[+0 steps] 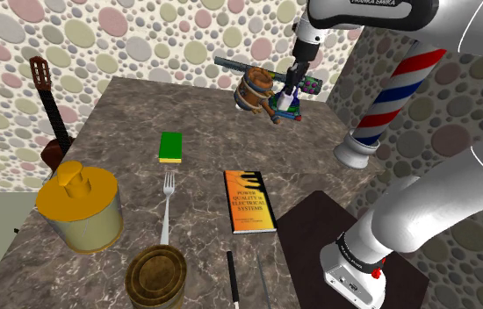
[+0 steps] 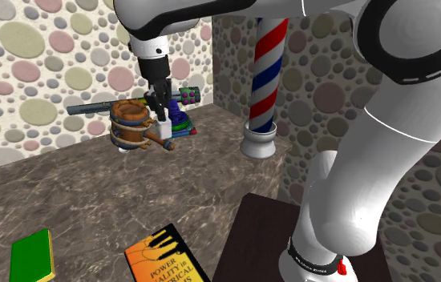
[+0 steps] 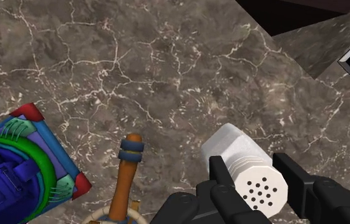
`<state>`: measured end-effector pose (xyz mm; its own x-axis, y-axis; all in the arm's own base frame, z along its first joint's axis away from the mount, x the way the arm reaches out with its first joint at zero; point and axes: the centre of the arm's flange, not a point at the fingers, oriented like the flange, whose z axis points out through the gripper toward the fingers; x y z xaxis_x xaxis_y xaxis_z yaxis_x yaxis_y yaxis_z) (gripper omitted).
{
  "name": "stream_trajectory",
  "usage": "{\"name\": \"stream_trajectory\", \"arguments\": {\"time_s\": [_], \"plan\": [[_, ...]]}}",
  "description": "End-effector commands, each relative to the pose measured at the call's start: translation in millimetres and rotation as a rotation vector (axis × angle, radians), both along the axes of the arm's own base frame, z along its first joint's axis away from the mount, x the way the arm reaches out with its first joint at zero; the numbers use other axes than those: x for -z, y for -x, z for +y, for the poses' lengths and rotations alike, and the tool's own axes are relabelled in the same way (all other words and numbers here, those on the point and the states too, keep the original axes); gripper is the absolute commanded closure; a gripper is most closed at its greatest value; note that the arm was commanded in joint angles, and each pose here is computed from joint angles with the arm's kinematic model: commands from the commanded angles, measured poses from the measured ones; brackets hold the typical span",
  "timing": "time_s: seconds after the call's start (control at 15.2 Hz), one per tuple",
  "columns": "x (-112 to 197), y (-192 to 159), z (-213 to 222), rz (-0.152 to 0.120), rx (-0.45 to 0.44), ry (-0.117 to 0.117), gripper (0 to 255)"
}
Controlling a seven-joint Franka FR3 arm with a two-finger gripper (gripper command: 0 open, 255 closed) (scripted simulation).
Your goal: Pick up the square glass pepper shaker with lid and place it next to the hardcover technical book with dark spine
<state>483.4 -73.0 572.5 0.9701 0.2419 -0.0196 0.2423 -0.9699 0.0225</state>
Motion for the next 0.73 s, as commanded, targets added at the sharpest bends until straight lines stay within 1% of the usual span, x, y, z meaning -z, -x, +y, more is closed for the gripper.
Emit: {"name": "stream_trajectory", "arguments": {"time_s": [0.0,0.66], "plan": [[-2,1,26,0.000,0.002,0.000,255],[-3,13,157,0.000,0.002,0.000,255]]}}
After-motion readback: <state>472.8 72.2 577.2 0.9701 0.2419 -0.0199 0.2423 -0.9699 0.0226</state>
